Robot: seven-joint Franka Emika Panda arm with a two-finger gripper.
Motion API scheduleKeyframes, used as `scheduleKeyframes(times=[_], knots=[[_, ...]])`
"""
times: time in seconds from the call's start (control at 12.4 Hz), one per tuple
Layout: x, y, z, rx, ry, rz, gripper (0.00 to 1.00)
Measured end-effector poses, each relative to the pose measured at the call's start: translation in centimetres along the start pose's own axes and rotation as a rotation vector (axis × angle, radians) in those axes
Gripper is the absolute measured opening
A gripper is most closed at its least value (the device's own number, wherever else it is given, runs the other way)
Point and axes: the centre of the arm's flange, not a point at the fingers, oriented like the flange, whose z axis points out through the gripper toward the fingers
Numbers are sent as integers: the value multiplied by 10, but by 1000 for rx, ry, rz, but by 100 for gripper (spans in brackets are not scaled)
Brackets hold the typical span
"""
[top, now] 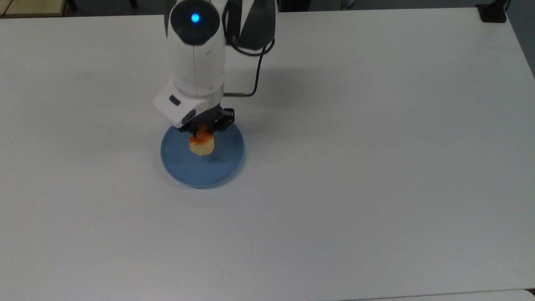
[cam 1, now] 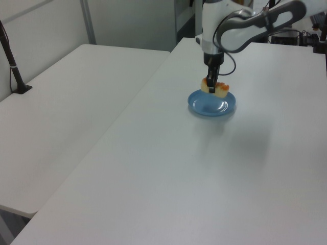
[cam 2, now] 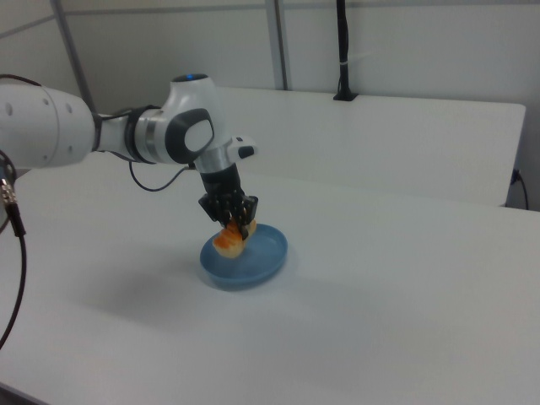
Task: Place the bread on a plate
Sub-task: 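Carry the bread roll over the blue plate and lower it onto it, then open the gripper to release the roll and raise the arm away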
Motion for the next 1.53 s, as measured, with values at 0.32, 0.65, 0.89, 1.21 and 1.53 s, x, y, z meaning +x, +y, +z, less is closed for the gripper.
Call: scheduleKeyframes(times=[0.32, 0.65, 0.89, 1.21, 1.53], knots=[[13, 5, 30, -8, 9, 6, 44], [17, 6, 17, -10, 35, 7, 100], [10, 14, -48, -8, 108, 60, 100], [-76, 29, -192, 31, 62, 107, 100], [-121, 29, -233, 50, 30, 107, 100]])
